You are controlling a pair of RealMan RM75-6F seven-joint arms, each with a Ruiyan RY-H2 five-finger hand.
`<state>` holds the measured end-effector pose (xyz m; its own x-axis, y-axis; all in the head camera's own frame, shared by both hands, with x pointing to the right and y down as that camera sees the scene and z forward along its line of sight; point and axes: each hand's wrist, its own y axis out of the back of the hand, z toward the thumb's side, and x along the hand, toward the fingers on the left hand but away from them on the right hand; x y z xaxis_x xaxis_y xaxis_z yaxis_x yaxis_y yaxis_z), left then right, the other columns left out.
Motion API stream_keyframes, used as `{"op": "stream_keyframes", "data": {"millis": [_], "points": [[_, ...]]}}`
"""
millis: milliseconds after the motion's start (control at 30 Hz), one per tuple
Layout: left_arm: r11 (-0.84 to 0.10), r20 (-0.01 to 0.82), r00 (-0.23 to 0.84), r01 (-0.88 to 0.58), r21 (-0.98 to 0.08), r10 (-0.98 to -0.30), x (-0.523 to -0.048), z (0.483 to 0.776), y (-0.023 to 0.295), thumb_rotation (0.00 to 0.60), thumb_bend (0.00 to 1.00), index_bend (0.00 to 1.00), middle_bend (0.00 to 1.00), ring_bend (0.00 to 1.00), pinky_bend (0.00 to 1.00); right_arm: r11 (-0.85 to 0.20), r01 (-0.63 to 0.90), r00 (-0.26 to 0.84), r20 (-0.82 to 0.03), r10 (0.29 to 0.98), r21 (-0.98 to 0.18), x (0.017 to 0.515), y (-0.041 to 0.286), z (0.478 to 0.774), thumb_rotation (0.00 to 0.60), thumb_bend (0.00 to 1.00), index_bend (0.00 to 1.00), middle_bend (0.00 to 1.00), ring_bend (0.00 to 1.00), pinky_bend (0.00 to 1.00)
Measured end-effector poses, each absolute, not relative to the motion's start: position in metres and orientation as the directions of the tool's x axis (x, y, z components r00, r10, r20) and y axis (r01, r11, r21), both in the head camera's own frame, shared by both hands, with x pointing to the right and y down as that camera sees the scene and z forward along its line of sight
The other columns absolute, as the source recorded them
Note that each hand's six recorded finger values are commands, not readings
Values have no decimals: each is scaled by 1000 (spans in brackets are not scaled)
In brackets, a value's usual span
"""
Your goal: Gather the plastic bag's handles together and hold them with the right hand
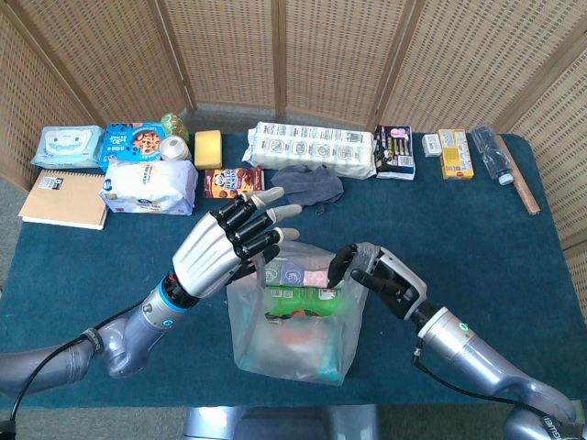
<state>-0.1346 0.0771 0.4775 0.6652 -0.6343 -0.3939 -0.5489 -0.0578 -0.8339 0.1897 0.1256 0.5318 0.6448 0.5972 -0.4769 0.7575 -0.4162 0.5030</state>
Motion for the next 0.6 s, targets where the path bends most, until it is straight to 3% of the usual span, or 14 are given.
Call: {"op": "stream_keyframes", "data": {"millis": [100, 200, 300, 600], "points": [[-51, -390, 670, -538, -841, -632, -131, 476, 74, 600, 281, 286, 232, 119, 254, -426, 746, 659, -475, 583, 513, 186, 127, 531, 355, 181, 411, 443, 413, 339], [-45, -389, 672, -532, -846, -630, -128, 475, 71, 600, 271, 261, 224, 111, 244, -433, 730, 676, -466, 571, 528, 182, 128, 528, 257, 171, 400, 427, 391, 324], [-44, -389, 672, -531, -846, -630, -126, 474, 69, 600, 264, 253, 223, 108, 243, -437, 712, 693, -451, 562, 550, 180, 128, 525, 203, 170, 398, 423, 386, 315], [-44, -389, 679, -527, -849, -623, -118, 472, 67, 600, 249, 234, 222, 101, 241, -461, 659, 742, -413, 528, 595, 171, 130, 519, 167, 161, 366, 388, 346, 287]]}}
